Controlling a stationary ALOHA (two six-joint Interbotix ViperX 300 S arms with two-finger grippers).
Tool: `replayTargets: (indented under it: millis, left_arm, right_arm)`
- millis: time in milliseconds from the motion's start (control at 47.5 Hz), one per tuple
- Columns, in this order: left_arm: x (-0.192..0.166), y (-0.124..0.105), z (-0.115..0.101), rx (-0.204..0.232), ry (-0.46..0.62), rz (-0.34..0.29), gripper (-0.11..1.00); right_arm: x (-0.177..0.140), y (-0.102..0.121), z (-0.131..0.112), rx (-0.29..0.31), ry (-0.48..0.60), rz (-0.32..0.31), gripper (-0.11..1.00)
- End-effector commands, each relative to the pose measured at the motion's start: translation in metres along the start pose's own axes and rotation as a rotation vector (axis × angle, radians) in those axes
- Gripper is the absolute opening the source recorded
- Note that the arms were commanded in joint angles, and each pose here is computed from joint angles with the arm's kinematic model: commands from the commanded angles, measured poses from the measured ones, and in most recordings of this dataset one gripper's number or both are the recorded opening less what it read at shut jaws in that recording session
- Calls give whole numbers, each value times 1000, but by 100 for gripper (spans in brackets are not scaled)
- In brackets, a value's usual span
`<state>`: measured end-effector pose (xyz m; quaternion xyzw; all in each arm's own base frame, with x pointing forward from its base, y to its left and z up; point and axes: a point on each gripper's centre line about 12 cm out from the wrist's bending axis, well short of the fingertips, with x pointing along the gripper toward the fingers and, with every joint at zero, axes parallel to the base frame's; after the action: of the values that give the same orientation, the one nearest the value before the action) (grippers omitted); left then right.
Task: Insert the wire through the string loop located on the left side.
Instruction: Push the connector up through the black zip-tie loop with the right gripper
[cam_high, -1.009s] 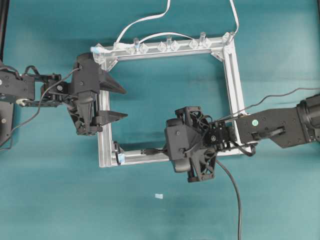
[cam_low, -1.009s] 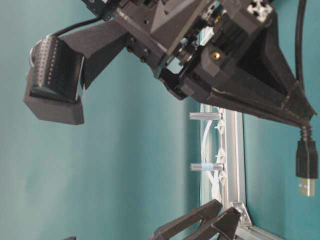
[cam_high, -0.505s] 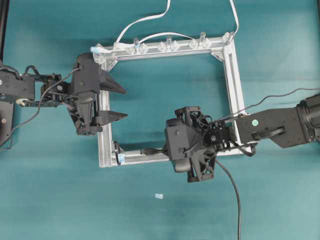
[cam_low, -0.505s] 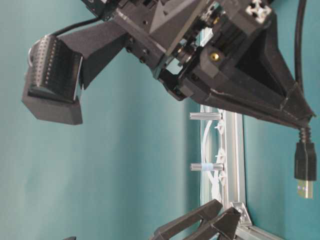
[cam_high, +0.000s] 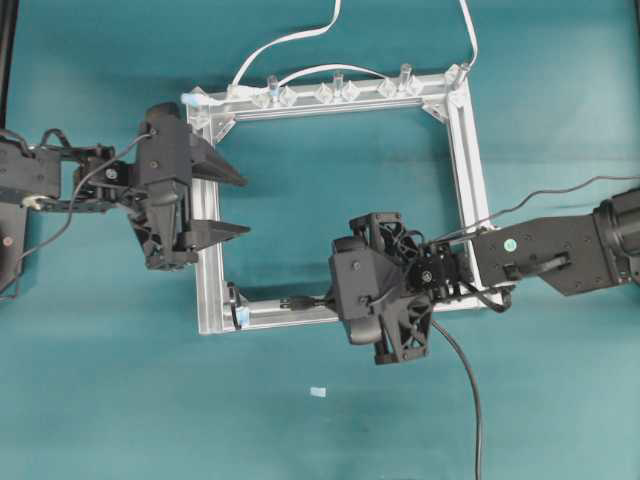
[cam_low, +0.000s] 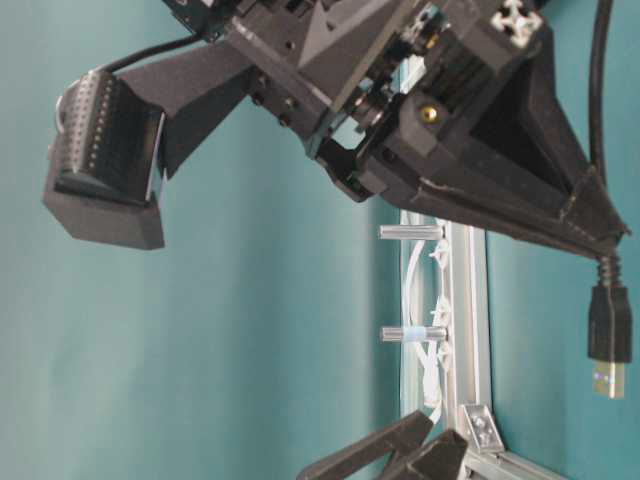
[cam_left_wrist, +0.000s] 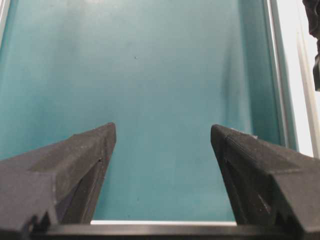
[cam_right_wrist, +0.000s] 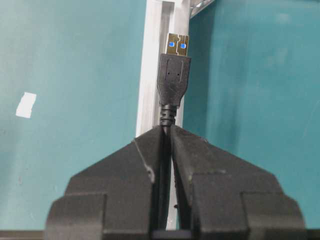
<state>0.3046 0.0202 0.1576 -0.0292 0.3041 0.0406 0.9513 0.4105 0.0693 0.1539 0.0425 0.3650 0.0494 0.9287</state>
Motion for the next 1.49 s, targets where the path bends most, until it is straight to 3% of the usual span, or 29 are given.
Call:
replayTargets:
  millis: [0, 442, 1472]
  left_arm:
    - [-7, -1, 9, 1, -32, -5, 79]
    - [-27, -13, -7, 27, 46, -42, 79]
    - [-67, -19, -35, 50, 64, -78, 79]
  right_arm:
    - [-7, 1, 16, -3, -56, 6, 7]
    - [6, 3, 27, -3, -72, 9, 7]
    - [43, -3, 59, 11, -111, -2, 7]
